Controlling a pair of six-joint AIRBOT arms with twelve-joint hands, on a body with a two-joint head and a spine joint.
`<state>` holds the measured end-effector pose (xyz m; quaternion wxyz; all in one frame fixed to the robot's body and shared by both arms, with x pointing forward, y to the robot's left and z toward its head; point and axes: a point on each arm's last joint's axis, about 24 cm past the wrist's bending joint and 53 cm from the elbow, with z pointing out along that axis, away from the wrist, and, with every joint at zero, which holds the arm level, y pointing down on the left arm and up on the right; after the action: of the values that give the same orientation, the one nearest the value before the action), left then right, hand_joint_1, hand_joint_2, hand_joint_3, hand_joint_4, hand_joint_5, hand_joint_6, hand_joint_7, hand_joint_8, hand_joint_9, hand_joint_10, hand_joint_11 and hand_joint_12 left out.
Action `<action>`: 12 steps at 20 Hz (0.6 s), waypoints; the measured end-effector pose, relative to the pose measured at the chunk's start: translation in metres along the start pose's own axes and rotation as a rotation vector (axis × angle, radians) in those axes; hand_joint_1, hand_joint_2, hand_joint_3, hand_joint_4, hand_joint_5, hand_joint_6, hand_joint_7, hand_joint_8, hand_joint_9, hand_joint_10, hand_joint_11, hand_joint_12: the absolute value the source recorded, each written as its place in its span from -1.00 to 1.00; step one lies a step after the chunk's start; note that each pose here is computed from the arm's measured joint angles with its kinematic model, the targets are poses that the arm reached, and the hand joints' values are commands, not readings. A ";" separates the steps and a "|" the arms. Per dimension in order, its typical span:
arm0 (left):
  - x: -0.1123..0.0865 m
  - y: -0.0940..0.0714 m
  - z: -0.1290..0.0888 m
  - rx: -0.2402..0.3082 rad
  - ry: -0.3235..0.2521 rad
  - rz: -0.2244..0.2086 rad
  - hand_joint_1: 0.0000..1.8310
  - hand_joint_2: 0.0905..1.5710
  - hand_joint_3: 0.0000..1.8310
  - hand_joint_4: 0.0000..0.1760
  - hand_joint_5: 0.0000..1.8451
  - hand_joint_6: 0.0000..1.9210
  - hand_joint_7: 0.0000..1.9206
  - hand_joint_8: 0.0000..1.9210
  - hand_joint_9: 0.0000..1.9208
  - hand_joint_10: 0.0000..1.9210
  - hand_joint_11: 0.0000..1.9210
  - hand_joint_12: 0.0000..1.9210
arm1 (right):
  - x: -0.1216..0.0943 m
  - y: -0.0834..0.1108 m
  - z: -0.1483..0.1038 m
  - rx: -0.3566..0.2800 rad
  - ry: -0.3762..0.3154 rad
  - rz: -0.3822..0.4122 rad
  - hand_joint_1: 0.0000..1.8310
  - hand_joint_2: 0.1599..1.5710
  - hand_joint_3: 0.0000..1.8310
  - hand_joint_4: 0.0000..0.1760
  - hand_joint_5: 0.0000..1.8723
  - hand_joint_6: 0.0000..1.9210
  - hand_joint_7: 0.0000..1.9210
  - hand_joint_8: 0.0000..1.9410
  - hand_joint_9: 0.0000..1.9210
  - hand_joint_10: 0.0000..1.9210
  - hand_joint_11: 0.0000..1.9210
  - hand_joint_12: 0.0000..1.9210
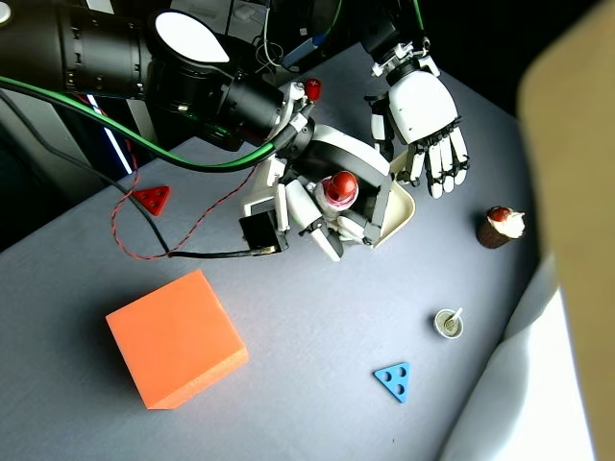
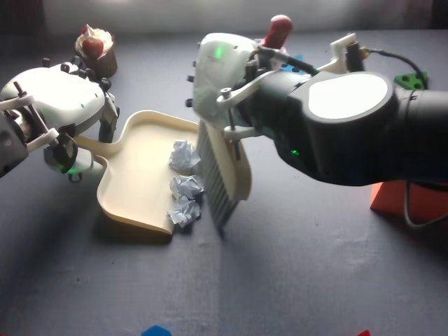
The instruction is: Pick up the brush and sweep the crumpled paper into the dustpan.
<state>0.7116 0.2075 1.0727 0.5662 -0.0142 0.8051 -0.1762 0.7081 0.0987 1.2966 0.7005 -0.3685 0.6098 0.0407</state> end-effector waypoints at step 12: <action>0.000 0.000 0.000 0.000 0.000 0.002 0.16 0.36 -1.00 0.00 0.11 -0.06 -0.51 -1.00 -0.61 -1.00 -0.91 -0.40 | -0.037 0.013 -0.003 0.052 -0.221 0.149 0.56 0.48 -1.00 -1.00 -0.29 1.00 -0.03 1.00 0.27 1.00 0.52 1.00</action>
<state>0.7116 0.2075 1.0726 0.5662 -0.0136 0.8052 -0.1758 0.6900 0.1211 1.3230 0.7678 -0.2970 0.5555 0.1170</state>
